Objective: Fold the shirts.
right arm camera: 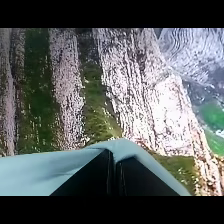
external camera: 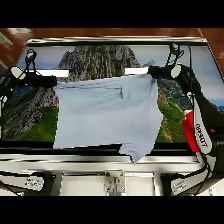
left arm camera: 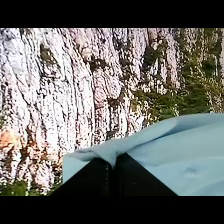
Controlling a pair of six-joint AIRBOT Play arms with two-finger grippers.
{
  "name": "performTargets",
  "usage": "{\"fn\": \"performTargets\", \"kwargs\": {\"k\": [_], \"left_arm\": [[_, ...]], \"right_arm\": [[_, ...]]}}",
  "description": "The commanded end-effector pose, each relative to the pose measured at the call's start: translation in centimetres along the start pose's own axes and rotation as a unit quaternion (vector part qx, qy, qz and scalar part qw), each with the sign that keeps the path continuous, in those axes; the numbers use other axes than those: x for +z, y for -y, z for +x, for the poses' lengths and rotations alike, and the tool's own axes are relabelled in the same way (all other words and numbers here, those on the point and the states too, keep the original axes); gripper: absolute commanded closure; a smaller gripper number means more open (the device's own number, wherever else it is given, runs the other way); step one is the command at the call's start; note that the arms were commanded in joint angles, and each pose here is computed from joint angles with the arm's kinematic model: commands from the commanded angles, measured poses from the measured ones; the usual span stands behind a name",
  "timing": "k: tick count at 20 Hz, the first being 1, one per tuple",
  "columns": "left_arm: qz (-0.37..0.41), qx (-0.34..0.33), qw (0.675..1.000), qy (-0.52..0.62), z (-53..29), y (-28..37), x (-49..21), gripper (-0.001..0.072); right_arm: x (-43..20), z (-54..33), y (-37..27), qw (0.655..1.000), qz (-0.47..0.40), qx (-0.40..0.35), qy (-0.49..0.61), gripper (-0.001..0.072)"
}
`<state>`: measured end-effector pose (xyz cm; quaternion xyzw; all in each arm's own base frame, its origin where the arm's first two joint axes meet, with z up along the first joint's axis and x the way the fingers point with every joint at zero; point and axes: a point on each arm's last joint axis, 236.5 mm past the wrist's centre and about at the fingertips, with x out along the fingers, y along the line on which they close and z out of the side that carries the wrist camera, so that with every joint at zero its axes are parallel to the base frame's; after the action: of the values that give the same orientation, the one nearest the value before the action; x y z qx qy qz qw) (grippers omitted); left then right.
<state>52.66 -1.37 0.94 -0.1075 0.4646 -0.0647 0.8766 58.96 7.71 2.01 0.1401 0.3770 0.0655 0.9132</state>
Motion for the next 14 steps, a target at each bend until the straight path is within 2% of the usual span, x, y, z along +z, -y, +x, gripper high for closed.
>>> {"fn": "performTargets", "kwargs": {"k": [1, 7, 10, 14], "left_arm": [[-0.073, -0.029, 0.995, -0.056, 3.2, 0.8, -3.0, 0.0668], [-0.06, -0.049, 0.988, -0.136, 0.9, 1.4, -6.4, 0.0669], [-0.014, -0.057, 0.974, -0.22, -0.7, 1.5, -10.3, 0.0668], [-0.029, -0.056, 0.954, -0.294, -0.3, 1.6, -15.1, 0.0669]], "right_arm": [[-2.4, 1.8, 0.1, 0.999, 0.037, 0.006, -0.033, 0.0649], [-8.2, -2.0, 1.3, 0.982, 0.027, -0.006, -0.184, 0.0649], [-12.8, -6.5, 2.9, 0.95, 0.021, -0.025, -0.309, 0.0649], [-18.2, -7.2, 3.3, 0.918, 0.027, -0.033, -0.393, 0.0649]]}}
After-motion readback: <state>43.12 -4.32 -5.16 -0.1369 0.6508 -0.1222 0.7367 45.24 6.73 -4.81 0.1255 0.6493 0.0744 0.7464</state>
